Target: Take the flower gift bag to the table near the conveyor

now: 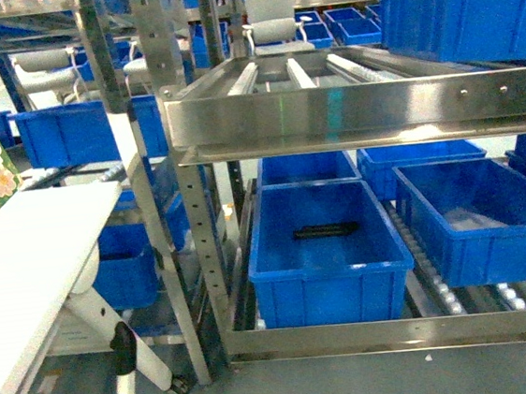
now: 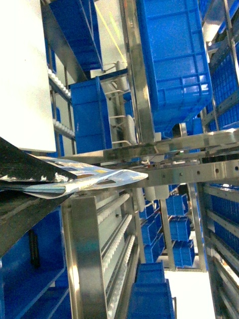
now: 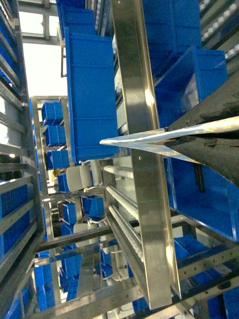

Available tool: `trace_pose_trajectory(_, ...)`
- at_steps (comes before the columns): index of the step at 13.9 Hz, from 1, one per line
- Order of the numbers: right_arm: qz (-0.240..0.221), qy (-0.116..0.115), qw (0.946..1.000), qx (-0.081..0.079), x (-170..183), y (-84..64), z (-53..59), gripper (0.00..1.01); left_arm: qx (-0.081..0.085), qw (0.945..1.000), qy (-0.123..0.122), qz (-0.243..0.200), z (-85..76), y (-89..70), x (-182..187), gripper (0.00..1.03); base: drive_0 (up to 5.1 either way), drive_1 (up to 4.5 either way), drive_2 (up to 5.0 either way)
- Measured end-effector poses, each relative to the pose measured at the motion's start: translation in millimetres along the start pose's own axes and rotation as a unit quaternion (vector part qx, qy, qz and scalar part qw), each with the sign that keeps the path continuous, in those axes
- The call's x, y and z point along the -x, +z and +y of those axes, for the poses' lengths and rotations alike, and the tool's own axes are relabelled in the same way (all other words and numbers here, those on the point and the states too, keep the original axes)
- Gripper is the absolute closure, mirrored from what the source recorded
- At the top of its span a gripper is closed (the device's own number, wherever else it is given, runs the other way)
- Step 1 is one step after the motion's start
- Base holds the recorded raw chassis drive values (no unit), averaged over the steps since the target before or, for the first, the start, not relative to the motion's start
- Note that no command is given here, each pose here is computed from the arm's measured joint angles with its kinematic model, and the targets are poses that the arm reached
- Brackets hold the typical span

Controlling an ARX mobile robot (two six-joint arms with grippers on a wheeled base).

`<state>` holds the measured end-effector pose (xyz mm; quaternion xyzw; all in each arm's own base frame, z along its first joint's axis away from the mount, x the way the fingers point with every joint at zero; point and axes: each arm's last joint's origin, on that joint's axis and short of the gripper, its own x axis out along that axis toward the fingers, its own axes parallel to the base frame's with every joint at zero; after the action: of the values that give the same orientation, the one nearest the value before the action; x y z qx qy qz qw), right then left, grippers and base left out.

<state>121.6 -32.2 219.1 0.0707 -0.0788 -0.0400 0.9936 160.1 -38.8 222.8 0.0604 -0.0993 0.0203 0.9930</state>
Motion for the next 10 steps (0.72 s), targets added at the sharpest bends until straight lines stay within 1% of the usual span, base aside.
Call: trace_pose_trajectory(10,0.0,0.0,1.0,0.0,0.0,0.0,0.0,0.99,0.0,1.0,0.0,0.0,0.0,0.0,0.0,1.01,-5.0,2.41,2.4)
